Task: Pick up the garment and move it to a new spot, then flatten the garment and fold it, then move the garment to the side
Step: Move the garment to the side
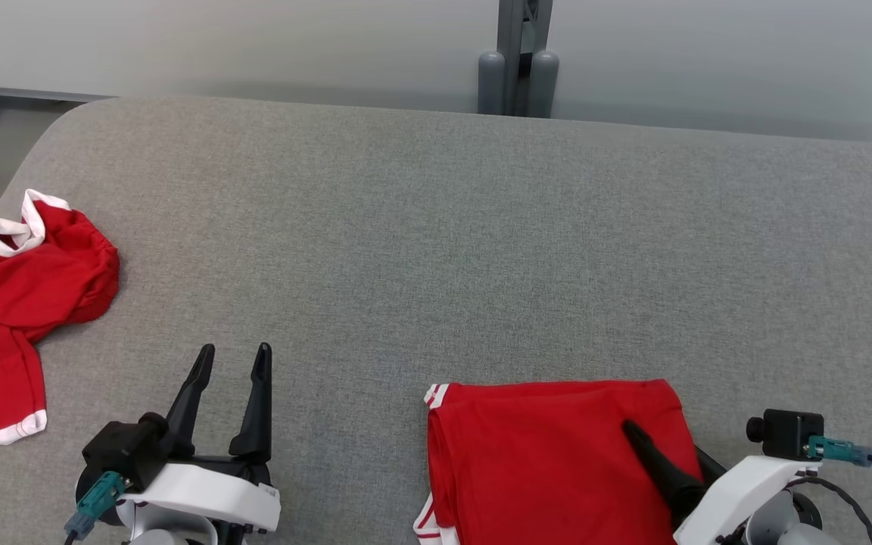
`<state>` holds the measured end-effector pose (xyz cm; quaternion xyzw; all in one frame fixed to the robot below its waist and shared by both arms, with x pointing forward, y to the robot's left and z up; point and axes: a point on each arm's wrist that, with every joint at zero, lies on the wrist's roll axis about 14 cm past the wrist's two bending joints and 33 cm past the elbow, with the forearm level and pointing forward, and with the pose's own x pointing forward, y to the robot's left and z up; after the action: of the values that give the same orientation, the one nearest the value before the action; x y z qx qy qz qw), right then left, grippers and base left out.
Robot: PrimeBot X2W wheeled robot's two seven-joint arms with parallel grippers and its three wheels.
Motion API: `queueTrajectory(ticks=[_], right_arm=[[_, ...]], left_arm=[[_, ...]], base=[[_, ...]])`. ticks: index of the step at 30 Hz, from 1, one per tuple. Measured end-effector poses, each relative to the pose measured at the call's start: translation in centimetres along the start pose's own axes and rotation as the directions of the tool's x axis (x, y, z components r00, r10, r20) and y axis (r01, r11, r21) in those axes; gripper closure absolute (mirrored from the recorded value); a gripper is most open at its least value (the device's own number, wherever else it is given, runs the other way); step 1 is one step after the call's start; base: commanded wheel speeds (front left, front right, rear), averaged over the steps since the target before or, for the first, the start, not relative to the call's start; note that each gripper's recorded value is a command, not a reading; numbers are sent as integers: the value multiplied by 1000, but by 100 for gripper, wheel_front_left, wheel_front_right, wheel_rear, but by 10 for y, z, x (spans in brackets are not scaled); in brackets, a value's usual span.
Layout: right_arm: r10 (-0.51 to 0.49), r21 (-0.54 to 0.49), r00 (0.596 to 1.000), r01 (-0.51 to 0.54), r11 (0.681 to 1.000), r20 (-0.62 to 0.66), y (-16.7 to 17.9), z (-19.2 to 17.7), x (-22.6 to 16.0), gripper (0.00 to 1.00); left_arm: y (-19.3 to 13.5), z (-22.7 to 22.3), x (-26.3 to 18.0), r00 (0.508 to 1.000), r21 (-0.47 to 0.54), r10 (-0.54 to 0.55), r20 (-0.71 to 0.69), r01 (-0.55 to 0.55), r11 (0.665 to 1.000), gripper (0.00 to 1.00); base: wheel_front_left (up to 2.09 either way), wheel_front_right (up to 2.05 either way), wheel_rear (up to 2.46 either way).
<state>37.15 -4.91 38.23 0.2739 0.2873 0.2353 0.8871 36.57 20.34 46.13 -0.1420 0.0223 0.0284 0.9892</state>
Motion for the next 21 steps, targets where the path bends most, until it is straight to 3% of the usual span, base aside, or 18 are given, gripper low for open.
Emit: queueTrajectory(ticks=[1,2,8,13,21], right_arm=[[0,-4,1000,0,1000,1,-1,1,1,94],[0,-12,1000,0,1000,4,-2,2,1,100],[0,-61,1000,2,998,19,-7,8,1,100],[-63,-172,997,71,983,51,-40,36,-4,100],[-170,-324,981,191,927,92,-99,87,-11,100]], left_arm=[[0,0,0,1000,0,1,-1,-1,1000,0],[1,-1,0,1000,0,2,-2,-2,1000,0],[-3,-2,4,1000,-1,-10,-6,10,1000,0],[-16,-10,12,998,-8,-50,-27,50,999,0],[-41,-29,35,990,-23,-123,-73,122,992,0]], base=[[0,0,0],[0,0,0],[0,0,0],[0,0,0],[0,0,0]])
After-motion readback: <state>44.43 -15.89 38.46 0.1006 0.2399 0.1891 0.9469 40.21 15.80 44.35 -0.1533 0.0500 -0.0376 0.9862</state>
